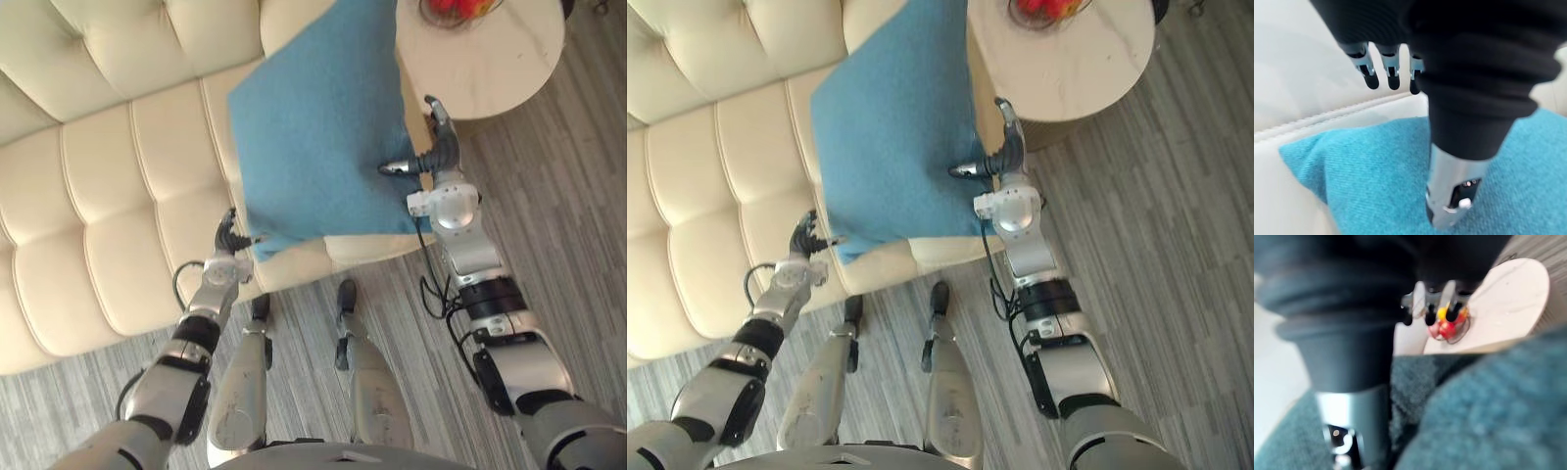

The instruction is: Pick up cushions and gather them together orderly.

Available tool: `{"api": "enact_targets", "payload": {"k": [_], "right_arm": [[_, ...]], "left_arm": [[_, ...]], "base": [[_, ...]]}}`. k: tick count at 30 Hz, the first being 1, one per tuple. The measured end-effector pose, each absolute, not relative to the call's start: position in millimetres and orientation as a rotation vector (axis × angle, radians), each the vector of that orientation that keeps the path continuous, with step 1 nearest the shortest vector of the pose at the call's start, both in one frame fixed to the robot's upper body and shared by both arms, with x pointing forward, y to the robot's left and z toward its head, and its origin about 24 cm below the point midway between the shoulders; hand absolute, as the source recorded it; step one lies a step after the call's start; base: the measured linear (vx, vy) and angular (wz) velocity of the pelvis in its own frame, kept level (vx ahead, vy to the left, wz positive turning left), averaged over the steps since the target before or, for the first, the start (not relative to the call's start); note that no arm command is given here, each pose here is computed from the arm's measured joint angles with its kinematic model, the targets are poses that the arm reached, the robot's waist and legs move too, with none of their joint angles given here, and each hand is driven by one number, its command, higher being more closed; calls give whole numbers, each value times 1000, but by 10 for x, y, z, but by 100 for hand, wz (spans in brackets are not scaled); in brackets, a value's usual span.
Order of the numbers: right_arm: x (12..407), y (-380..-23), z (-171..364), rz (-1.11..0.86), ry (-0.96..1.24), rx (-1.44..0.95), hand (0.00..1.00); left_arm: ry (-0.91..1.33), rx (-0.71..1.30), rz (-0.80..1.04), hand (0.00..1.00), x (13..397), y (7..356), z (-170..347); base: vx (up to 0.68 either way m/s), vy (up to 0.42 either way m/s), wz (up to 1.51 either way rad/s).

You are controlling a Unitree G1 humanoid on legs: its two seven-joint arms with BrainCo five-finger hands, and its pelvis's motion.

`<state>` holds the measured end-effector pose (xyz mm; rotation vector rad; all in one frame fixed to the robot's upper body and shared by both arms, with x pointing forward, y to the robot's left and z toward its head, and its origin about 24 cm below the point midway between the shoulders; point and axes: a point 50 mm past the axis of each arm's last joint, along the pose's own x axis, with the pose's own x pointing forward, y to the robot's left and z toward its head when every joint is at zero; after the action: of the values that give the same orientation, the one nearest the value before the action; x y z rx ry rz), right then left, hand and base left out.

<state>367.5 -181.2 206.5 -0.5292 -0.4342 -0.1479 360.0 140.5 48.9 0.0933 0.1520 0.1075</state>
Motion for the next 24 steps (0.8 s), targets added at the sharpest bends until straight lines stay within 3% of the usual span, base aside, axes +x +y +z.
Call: {"api": "enact_targets", "payload": {"k": [1,2,14,24], "right_arm": [[3686,-1770,2119,-138,-450,-534,100],[3694,-1734,2165,-131,-464,-538,100],[3620,-1651,2185,-105,-500,-459,100],[3201,-1652,1504,-140,-366,-192,100]], "left_arm": [[122,101,99,0,3657,1388,594],[92,101,89,100,3714,1362,707],[-111,7,115,100,3865,1464,1376],[-214,-118,98,100,3583,1394,1413]], "base": [[-107,-32,9],[-144,-55,7],[-9,-34,3],[43,-11,7]]}}
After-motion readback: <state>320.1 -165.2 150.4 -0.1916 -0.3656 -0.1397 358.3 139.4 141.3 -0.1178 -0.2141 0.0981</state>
